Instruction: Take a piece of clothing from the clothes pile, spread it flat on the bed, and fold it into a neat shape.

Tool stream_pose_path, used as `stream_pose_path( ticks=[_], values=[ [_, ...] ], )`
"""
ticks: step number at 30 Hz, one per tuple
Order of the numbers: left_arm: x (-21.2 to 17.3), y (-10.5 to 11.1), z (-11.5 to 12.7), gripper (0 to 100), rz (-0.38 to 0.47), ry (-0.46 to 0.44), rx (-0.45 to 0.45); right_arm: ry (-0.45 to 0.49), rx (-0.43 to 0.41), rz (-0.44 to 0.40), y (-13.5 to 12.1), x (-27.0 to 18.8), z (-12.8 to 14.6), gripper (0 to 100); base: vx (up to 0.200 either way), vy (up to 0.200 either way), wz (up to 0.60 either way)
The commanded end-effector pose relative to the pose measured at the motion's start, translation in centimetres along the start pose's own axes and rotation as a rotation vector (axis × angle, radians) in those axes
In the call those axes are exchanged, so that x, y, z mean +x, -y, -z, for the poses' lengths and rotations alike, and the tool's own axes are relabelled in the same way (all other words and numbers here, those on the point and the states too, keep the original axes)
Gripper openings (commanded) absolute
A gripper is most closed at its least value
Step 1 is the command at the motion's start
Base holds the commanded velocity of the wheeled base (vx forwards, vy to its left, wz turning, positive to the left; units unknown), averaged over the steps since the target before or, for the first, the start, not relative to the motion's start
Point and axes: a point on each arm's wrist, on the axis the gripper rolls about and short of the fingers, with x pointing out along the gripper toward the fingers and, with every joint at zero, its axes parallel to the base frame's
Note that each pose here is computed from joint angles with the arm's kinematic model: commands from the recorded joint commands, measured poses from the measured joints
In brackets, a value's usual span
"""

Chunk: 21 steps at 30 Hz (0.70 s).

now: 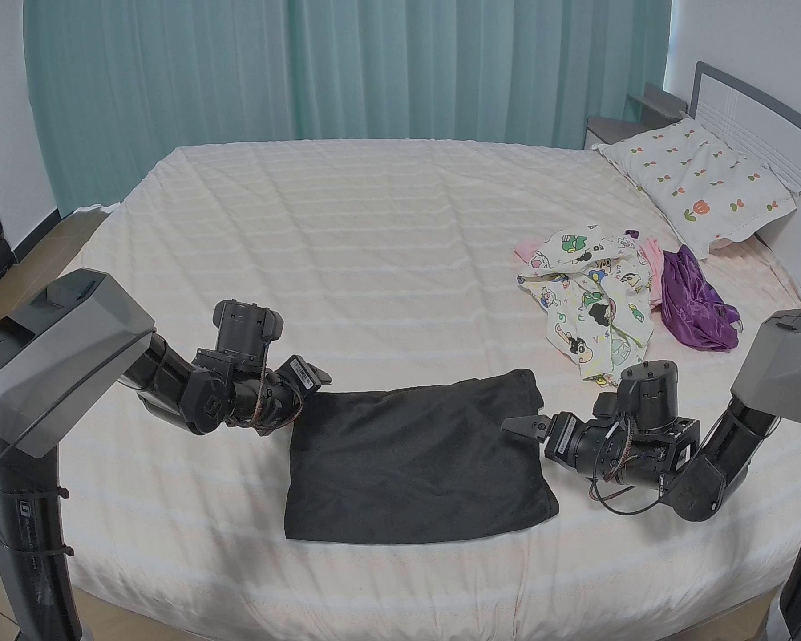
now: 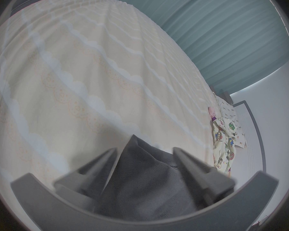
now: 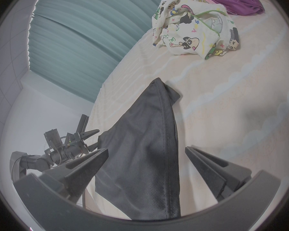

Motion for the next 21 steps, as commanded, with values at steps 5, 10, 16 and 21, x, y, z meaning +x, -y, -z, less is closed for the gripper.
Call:
stream_pose_path(
  ticks=[5, 10, 16, 21],
  values=[
    [0.7, -0.3, 0.0, 0, -0.041, 0.043, -0.003, -0.033, -0.039, 0.007, -0.1, -0.3, 0.9, 100, 0.0, 0.0, 0.0],
    [0.5, -0.4, -0.6, 0, -0.06, 0.08, -0.013, -0.057, -0.087, 0.022, 0.2, -0.9, 1.6, 100, 0.0, 0.0, 0.0],
    [0.4, -0.6, -0.9, 0, -0.064, 0.088, -0.023, -0.075, -0.119, 0.021, 0.1, -1.6, 2.1, 100, 0.0, 0.0, 0.0],
    [0.3, -0.8, -1.2, 0, -0.068, 0.093, -0.027, -0.147, -0.131, -0.018, 0.1, -1.6, 3.1, 0, 0.0, 0.0, 0.0]
  ],
)
